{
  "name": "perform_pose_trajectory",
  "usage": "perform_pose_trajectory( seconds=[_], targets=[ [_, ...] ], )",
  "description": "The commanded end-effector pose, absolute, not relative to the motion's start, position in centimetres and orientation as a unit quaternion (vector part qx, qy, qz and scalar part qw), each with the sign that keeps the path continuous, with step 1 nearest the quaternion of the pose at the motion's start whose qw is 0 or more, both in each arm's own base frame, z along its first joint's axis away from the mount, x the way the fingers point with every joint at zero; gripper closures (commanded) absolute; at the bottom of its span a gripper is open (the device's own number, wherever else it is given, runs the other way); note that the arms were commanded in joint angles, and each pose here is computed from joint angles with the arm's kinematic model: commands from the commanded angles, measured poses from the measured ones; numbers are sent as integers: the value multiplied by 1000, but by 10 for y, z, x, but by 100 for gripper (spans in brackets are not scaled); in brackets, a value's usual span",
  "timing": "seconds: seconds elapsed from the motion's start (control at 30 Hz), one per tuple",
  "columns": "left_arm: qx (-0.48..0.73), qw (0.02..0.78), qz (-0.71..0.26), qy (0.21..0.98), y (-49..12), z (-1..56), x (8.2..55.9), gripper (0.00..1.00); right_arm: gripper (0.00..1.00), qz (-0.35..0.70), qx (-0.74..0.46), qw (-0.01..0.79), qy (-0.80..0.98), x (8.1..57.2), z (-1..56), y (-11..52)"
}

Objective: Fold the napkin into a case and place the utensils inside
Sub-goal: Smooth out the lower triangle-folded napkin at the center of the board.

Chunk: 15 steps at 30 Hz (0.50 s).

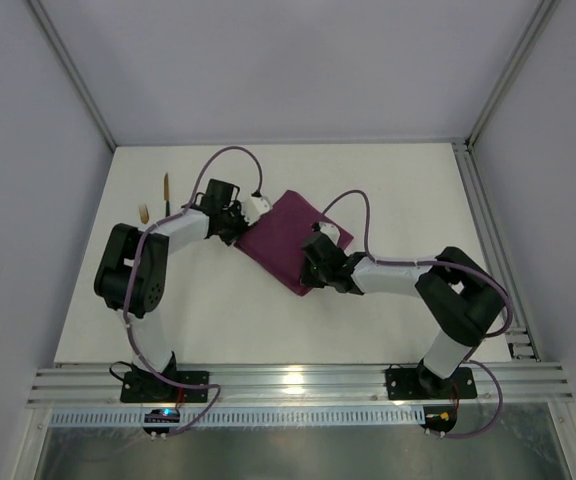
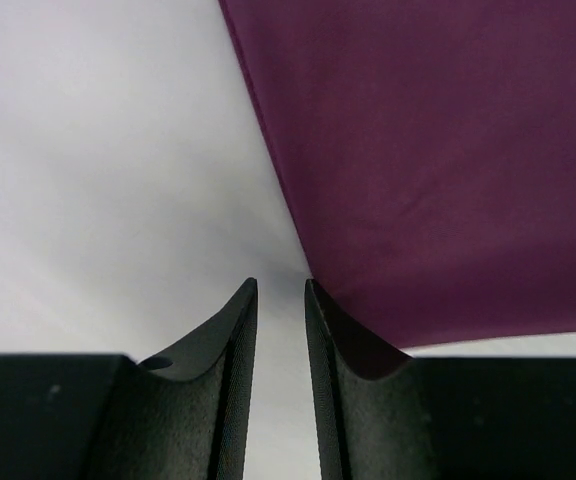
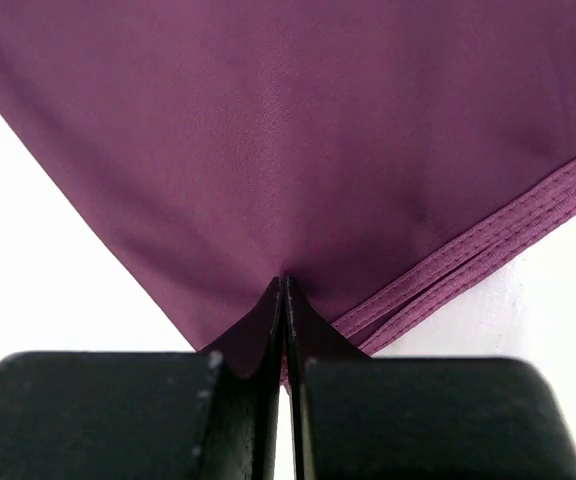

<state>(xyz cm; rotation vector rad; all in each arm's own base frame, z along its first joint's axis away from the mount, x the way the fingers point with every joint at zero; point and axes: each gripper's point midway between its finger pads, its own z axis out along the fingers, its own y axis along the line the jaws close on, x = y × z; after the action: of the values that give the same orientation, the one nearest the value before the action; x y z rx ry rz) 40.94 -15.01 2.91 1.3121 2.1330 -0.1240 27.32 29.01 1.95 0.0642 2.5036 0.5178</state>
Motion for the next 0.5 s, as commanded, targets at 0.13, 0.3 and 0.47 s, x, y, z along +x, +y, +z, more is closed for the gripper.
perform_pose_trajectory(
  seconds=[0.13, 0.3, 0.47],
  targets=[
    [505, 290, -16, 813, -148, 12, 396, 73, 96, 178, 34, 272, 945, 267, 16, 258],
    [501, 276, -35, 819, -147, 22, 377, 75, 95, 156, 10, 280, 947, 283, 31, 245],
    [483, 304, -52, 820, -147, 73, 356, 73, 89, 123, -24, 323, 938, 307, 74, 231]
  ],
)
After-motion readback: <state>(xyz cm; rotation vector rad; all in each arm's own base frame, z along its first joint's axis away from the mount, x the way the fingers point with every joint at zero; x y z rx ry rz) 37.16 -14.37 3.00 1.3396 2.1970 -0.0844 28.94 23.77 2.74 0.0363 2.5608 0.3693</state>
